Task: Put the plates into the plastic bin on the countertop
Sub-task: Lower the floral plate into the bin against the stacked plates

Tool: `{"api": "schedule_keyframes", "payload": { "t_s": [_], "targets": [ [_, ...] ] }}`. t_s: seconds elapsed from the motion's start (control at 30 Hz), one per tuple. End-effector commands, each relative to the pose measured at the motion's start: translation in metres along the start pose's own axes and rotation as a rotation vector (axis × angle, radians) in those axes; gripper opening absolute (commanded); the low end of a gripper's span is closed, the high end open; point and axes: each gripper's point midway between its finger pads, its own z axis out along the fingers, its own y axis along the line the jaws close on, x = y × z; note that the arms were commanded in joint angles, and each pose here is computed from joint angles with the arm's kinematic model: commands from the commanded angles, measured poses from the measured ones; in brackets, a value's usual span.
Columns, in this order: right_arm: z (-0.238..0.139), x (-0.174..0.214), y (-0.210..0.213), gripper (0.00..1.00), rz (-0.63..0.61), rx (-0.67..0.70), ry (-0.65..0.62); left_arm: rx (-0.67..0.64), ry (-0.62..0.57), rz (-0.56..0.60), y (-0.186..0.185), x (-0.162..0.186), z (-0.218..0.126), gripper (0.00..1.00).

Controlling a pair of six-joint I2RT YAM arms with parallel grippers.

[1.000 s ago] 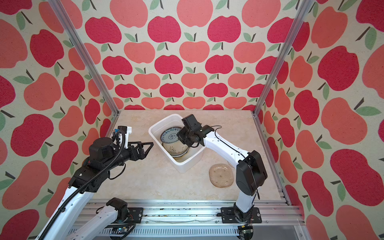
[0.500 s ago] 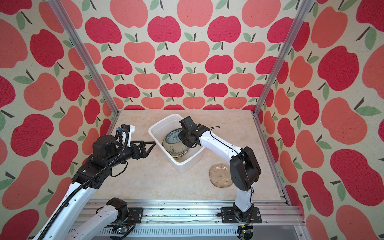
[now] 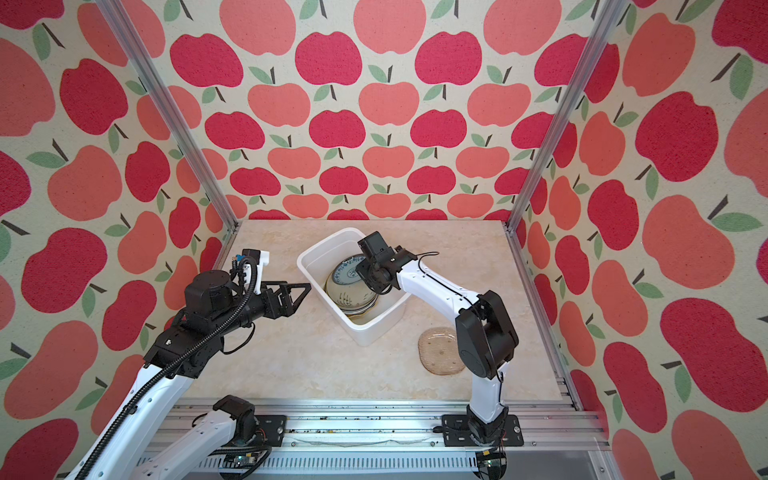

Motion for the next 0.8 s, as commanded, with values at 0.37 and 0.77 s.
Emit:
{"api": "schedule_keyframes", "payload": {
  "t_s": [0.37,0.77],
  "targets": [
    [-0.002,0.021,0.000,0.00,0.095,-0.024,-0.163,0.024,-0.006,0.027,-0.003,0.000,0.002,0.99],
    [-0.005,0.020,-0.015,0.00,0.289,-0.060,-0.261,0.017,-0.001,0.051,-0.002,0.004,-0.003,0.99]
  ]
}}
